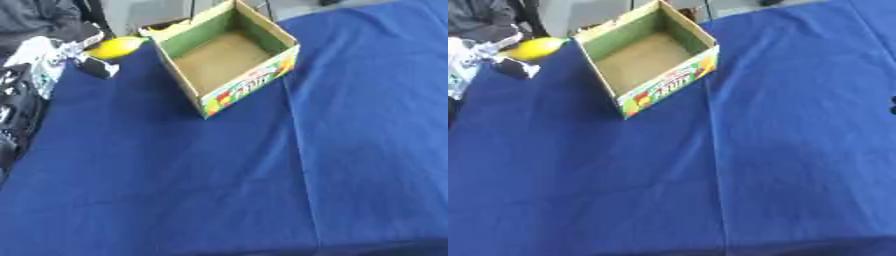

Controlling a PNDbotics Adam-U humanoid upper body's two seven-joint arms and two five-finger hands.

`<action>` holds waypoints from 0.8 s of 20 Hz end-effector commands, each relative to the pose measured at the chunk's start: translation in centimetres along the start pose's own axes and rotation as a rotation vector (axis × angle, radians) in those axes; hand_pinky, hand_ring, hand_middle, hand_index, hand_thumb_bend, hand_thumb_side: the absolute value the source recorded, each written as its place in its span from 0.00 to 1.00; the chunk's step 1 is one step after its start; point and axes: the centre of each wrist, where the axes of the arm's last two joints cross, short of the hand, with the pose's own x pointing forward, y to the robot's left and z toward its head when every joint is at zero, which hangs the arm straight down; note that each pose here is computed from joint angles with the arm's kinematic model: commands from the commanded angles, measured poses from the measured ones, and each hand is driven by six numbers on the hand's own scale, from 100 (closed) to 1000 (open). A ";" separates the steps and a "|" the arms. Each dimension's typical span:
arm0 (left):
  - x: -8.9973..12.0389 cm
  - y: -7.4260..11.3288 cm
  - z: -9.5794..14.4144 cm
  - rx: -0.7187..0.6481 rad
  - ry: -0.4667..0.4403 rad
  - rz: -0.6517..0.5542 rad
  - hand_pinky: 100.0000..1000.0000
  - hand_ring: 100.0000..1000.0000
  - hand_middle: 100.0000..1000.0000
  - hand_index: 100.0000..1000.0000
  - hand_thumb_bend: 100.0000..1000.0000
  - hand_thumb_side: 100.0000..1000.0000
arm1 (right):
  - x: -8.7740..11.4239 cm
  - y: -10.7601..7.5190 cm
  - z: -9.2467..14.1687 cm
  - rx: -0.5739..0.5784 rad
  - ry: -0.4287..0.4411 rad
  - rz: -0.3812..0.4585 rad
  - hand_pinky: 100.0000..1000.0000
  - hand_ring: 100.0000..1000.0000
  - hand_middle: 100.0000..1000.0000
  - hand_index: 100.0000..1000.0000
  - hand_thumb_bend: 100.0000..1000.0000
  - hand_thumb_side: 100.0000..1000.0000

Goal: Pick up objects on the table and place them in the box.

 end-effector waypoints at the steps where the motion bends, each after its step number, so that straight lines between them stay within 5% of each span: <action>1: 0.4 3.5 0.2 0.047 -0.026 -0.060 0.61 0.53 0.53 0.65 0.00 0.21 | 0.6 -0.2 -0.2 0.016 -0.015 0.019 0.51 0.53 0.47 0.77 0.00 0.87; 9: 5.5 5.5 -2.5 0.077 -0.154 -0.126 0.61 0.53 0.53 0.65 0.00 0.20 | 0.6 0.3 -0.5 0.050 -0.015 0.010 0.51 0.53 0.47 0.77 0.00 0.87; 16: 8.6 5.1 -4.1 0.078 -0.217 -0.148 0.61 0.53 0.53 0.65 0.00 0.20 | 0.9 0.7 -1.0 0.074 -0.030 0.003 0.51 0.53 0.47 0.77 0.00 0.88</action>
